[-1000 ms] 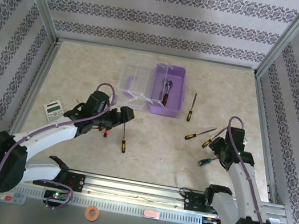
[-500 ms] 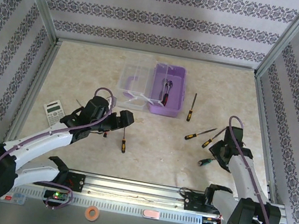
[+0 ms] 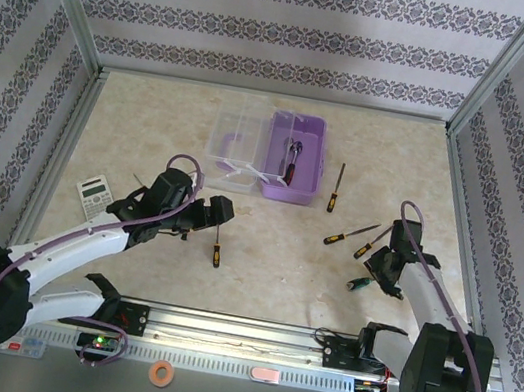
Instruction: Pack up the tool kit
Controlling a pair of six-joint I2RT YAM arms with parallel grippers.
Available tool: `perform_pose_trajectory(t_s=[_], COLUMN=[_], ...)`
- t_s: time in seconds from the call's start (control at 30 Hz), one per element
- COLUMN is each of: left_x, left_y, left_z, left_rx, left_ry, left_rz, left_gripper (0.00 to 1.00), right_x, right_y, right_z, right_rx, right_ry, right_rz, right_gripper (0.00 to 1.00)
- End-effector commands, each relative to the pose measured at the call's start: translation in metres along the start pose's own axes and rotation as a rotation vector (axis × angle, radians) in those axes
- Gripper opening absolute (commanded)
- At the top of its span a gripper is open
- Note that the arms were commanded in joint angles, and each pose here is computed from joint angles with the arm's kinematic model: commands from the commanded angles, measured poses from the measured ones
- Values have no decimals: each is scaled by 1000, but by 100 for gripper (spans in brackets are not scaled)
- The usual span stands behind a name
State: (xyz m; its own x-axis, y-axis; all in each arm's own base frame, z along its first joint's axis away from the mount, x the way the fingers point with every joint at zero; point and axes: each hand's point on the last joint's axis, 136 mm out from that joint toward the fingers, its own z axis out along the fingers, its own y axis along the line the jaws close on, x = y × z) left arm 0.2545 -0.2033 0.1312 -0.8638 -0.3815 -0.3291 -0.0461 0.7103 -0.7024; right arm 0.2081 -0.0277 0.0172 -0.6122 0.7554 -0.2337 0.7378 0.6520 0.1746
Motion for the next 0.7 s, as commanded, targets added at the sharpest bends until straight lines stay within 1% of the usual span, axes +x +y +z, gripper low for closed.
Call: perform_pose_trajectory(t_s=[0.0, 0.23, 0.27, 0.37, 0.43, 0.5, 0.67], left_x=[-2, -7, -8, -11, -14, -15, -19], left_y=[-6, -3, -3, -2, -1, 0, 3], left_z=[-11, -15, -16, -17, -18, -18, -18], left_rx=[2, -10, -9, -14, -17, -17, -28], left_ry=[-16, -34, -34, -41, -46, -46, -44], left_rz=[27, 32, 35, 37, 34, 31, 24], left_gripper=[92, 93, 93, 93, 93, 93, 93], right_x=[-4, -15, -17, -20, -23, -24, -32], right_y=[1, -5, -6, -4, -1, 1, 3], right_z=[1, 13, 15, 23, 25, 25, 16], right_rx=[7, 49, 61, 45, 40, 35, 22], right_ry=[0, 2, 4, 36, 34, 34, -6], right_rz=[44, 52, 53, 61, 51, 39, 3], right_gripper=[42, 38, 35, 21, 13, 9, 8])
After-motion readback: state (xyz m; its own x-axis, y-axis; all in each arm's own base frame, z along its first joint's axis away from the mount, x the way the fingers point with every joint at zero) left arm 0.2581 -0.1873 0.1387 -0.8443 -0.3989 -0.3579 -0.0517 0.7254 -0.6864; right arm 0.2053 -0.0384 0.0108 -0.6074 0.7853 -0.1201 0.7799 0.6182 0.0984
